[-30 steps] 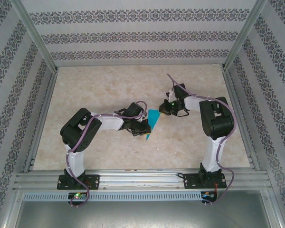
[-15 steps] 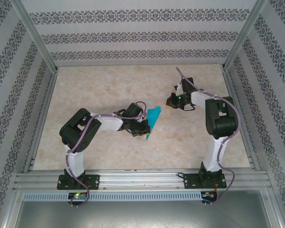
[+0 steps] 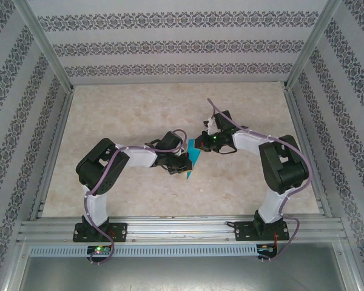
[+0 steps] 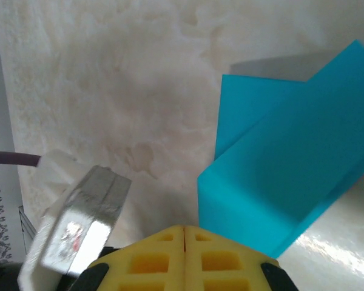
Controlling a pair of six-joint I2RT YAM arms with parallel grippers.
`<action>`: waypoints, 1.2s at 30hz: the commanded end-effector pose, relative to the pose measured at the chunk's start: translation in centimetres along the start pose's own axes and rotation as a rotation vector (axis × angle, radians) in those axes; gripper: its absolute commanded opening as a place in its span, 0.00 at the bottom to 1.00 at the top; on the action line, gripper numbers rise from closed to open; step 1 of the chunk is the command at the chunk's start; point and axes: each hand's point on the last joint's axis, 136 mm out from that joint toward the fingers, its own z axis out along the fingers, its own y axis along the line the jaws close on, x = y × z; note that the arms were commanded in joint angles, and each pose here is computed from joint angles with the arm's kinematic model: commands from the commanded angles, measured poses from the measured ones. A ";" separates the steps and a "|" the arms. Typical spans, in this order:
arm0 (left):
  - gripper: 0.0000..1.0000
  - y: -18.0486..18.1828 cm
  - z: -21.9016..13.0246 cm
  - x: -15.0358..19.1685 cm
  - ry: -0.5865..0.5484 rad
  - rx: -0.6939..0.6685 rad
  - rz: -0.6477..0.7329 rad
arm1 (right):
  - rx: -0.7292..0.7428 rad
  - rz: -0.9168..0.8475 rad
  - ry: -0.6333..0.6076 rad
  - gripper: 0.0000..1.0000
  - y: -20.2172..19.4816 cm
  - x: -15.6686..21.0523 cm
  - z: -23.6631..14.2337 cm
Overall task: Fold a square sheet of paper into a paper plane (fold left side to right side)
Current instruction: Fold the wing for the fifth time at the center of the table.
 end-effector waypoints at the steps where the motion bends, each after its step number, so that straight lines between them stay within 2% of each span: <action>1: 0.00 5.9 0.7 3.3 0.088 -0.206 -0.112 | 0.012 0.025 -0.020 0.00 -1.0 -1.2 0.9; 6: 0.00 4.5 0.4 2.7 0.079 -0.165 -0.094 | 0.067 0.068 0.011 0.00 -3.4 -1.0 2.1; 12: 0.00 0.0 -1.0 0.7 0.045 -0.068 -0.026 | 0.131 0.145 0.087 0.00 -6.2 1.4 2.9; 18: 0.00 -2.8 -1.7 -1.3 0.024 0.000 0.019 | 0.129 0.162 0.106 0.00 -6.6 2.5 2.8; 30: 0.00 -2.3 0.5 -3.4 0.046 -0.004 0.032 | 0.150 0.157 0.108 0.00 -6.9 2.8 2.8; 36: 0.00 0.1 1.4 -2.0 0.077 -0.040 -0.001 | 0.176 0.154 0.116 0.00 -7.4 3.0 2.8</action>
